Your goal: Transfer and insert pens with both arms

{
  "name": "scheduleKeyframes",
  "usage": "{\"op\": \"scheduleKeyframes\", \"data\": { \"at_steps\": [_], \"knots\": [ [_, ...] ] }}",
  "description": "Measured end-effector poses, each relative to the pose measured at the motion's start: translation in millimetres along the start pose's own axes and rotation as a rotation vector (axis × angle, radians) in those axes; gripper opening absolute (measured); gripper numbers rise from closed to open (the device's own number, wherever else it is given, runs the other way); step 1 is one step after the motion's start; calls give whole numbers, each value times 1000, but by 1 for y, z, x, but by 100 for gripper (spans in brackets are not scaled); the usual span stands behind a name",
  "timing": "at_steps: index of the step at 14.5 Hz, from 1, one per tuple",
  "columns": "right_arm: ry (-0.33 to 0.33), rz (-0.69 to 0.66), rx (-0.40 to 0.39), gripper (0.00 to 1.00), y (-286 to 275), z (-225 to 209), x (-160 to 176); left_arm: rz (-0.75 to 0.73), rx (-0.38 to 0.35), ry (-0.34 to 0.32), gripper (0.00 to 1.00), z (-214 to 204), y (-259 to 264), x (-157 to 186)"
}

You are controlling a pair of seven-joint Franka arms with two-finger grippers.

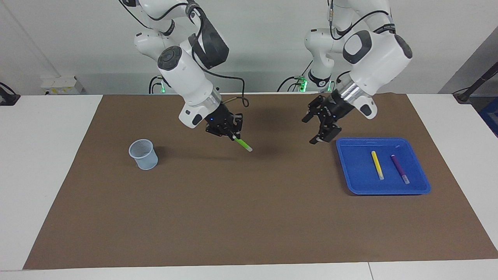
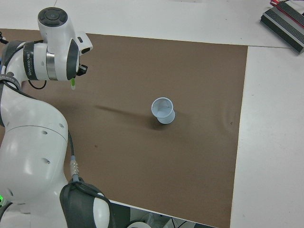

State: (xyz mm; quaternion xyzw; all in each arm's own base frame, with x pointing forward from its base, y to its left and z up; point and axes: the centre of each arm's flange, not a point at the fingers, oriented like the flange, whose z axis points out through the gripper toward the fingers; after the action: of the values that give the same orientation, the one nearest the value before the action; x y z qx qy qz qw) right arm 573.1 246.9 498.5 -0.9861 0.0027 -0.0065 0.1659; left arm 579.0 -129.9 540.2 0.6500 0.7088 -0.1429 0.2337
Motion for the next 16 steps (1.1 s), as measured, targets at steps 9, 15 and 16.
{"op": "scheduleKeyframes", "data": {
  "at_steps": [9,15,16],
  "knots": [
    [-19,-148,-373,19,85,-52,-6,98,-97,149,100,-44,15,35],
    [-35,-213,-401,19,155,-85,-14,409,-62,258,100,-59,19,56],
    [-40,-217,-414,19,156,-84,-17,462,-48,268,100,-64,20,67]
  ]
}}
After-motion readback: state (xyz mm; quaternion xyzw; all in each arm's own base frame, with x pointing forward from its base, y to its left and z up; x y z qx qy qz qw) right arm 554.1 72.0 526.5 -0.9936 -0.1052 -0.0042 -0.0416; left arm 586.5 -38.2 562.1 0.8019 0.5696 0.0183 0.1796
